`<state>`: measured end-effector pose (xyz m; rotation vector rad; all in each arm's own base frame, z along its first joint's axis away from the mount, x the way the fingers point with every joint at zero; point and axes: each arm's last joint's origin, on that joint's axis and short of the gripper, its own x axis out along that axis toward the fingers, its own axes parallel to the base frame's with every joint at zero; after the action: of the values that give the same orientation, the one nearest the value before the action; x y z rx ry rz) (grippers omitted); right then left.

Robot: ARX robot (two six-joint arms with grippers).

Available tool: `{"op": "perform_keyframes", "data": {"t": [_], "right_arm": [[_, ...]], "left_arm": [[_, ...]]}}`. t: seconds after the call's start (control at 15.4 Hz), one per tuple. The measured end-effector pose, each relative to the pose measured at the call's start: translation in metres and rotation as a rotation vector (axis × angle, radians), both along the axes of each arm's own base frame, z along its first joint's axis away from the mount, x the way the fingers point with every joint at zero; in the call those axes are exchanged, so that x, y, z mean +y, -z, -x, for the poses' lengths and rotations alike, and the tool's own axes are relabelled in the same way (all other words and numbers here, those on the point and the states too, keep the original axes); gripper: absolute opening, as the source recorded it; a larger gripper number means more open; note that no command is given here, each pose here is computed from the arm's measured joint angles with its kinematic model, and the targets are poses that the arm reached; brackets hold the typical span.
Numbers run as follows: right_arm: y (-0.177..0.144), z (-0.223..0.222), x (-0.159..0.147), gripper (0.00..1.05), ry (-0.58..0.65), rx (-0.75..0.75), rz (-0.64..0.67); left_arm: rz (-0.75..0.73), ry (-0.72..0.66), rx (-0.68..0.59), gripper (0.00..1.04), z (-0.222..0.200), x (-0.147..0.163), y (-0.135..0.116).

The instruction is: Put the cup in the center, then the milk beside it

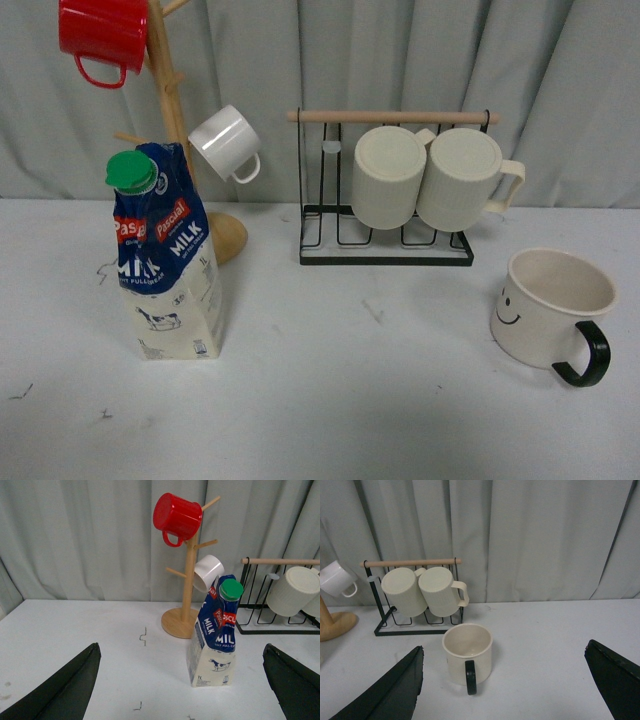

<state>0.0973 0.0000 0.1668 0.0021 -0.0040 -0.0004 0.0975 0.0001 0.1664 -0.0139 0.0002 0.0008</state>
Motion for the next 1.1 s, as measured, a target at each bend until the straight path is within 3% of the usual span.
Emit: {"op": "perform_keyframes", "data": {"t": [0.26,0.39,0.58,0.71,0.84,1.1], "right_arm": [[0.001,0.0,0.0,0.98,0.005,0.019,0.004],[0.0,-0.006,0.003,0.98,0.022,0.136,0.041],[-0.059,-0.038,-0.008,0.98,0.068,0.01,-0.022],[-0.088,-0.089,-0.023,0.98,0.125,0.038,-0.12],[-0.089,-0.152,-0.038,0.98,0.179,0.208,-0.254],[-0.038,-0.236,-0.051,0.98,0.239,0.551,-0.347]], "left_arm": [[0.0,0.0,0.0,0.98,0.0,0.0,0.0],[0.0,0.0,-0.001,0.98,0.0,0.0,0.0],[0.0,0.0,0.0,0.98,0.0,0.0,0.0],[0.0,0.0,0.0,0.98,0.0,0.0,0.0],[0.0,0.0,0.0,0.98,0.0,0.0,0.0],[0.0,0.0,0.0,0.98,0.0,0.0,0.0]]}}
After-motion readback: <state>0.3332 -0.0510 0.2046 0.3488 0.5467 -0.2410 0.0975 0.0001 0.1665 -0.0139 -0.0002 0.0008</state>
